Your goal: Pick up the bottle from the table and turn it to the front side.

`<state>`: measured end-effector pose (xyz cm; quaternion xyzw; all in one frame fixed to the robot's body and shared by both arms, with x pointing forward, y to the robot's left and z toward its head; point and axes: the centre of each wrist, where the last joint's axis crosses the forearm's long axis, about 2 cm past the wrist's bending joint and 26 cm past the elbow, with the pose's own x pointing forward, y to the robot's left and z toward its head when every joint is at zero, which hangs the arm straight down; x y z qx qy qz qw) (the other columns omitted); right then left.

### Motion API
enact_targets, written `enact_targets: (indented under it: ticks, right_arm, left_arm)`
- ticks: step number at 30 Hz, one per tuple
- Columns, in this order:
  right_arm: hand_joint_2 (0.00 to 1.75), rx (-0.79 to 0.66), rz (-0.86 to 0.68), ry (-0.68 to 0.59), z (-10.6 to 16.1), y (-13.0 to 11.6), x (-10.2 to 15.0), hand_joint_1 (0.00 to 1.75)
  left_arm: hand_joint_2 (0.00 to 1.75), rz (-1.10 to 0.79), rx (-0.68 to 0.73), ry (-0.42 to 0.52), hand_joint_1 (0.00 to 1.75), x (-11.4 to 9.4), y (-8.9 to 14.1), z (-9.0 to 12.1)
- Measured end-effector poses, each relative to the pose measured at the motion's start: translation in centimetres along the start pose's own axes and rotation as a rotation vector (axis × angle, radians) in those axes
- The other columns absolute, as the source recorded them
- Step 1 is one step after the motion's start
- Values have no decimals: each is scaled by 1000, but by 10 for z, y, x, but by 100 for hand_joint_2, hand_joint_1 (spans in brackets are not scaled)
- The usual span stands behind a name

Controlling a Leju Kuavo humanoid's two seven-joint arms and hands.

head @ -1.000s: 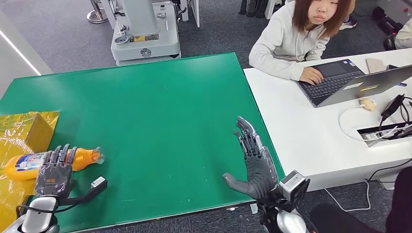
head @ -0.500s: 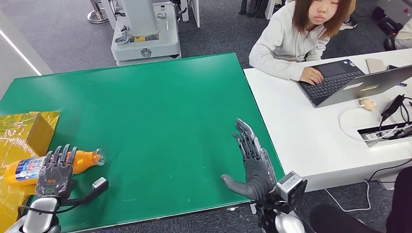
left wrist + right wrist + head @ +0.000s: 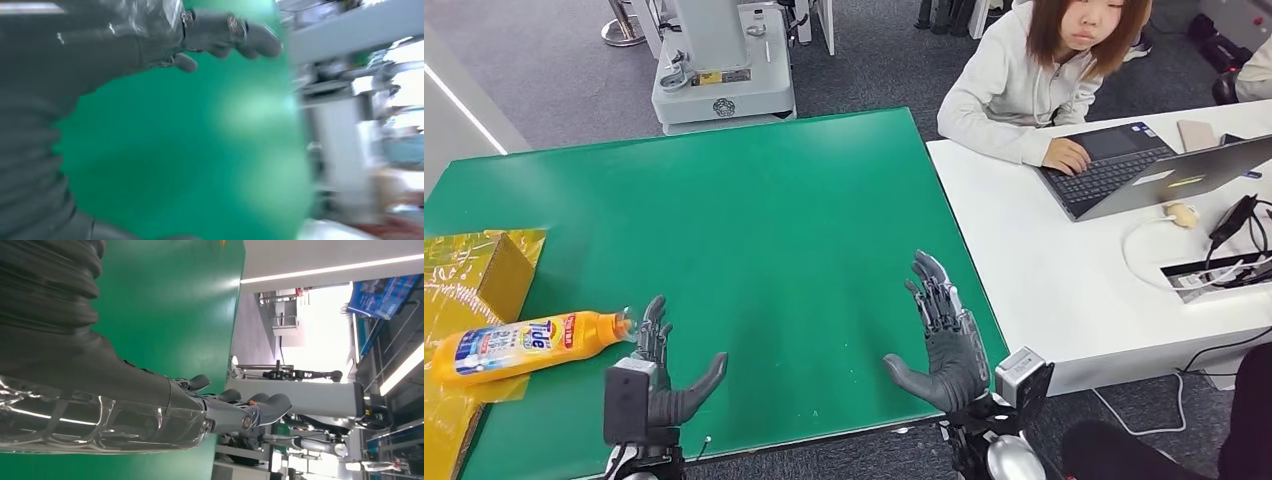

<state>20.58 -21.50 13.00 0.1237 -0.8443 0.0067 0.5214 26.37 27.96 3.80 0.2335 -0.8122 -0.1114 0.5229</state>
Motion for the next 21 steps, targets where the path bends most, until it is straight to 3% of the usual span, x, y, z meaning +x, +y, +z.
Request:
enact_targets:
  ticks: [5, 10, 17, 21]
  right_arm:
    - [175, -3, -5, 18, 1, 2, -2, 0]
    - [175, -19, -14, 22, 2, 2, -2, 0]
    - [175, -47, -28, 29, 7, 3, -3, 0]
    - [175, -84, -29, 33, 9, 2, -3, 0]
  left_arm:
    - [175, 76, 49, -163, 0, 48, -18, -12]
    - [175, 173, 52, -231, 0, 76, -32, -18]
    - [175, 254, 48, -271, 0, 97, -45, -24]
    - [175, 334, 17, -234, 0, 100, -50, -29]
